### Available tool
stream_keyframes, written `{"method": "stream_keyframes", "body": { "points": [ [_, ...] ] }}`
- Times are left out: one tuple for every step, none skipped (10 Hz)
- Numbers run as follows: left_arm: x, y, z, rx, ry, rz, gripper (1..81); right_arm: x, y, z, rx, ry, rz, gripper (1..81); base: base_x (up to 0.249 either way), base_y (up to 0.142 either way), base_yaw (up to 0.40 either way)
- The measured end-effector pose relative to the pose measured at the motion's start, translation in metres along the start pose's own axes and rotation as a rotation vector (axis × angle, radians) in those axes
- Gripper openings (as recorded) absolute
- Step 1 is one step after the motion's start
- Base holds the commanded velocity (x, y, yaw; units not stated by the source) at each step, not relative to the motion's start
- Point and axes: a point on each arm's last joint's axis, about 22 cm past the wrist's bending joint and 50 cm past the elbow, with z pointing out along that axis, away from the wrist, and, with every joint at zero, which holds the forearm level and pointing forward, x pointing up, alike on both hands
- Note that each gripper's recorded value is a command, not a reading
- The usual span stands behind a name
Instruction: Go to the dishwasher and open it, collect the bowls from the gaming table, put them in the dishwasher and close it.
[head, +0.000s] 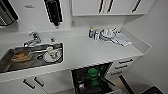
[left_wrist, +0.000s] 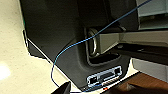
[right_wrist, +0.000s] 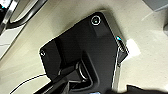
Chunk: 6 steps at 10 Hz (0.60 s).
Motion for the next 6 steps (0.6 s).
{"method": "stream_keyframes", "body": {
  "points": [
    [0.002,-0.002,-0.001,0.003,0.004,0.002,81.1,-0.008,-0.003,0.013,0.008,0.008,-0.006,81.1,0.0,0.0,0.0],
    [0.009,-0.002,-0.002,0.003,0.014,0.006,81.1,-0.014,-0.003,0.024,0.007,0.013,-0.013,81.1,0.0,0.0,0.0],
    [0.02,-0.003,-0.003,0.005,0.027,0.012,81.1,-0.02,-0.005,0.035,0.004,0.017,-0.019,81.1,0.0,0.0,0.0],
    [0.031,-0.004,-0.005,0.007,0.041,0.018,81.1,-0.024,-0.012,0.047,0.011,0.018,-0.027,81.1,0.0,0.0,0.0],
    [0.041,-0.004,-0.006,0.008,0.052,0.023,81.1,-0.028,-0.022,0.061,0.023,0.02,-0.036,81.1,0.0,0.0,0.0],
    [0.051,-0.006,-0.007,0.01,0.063,0.029,81.1,-0.032,-0.029,0.068,0.031,0.02,-0.044,81.1,0.0,0.0,0.0]
  ]
}}
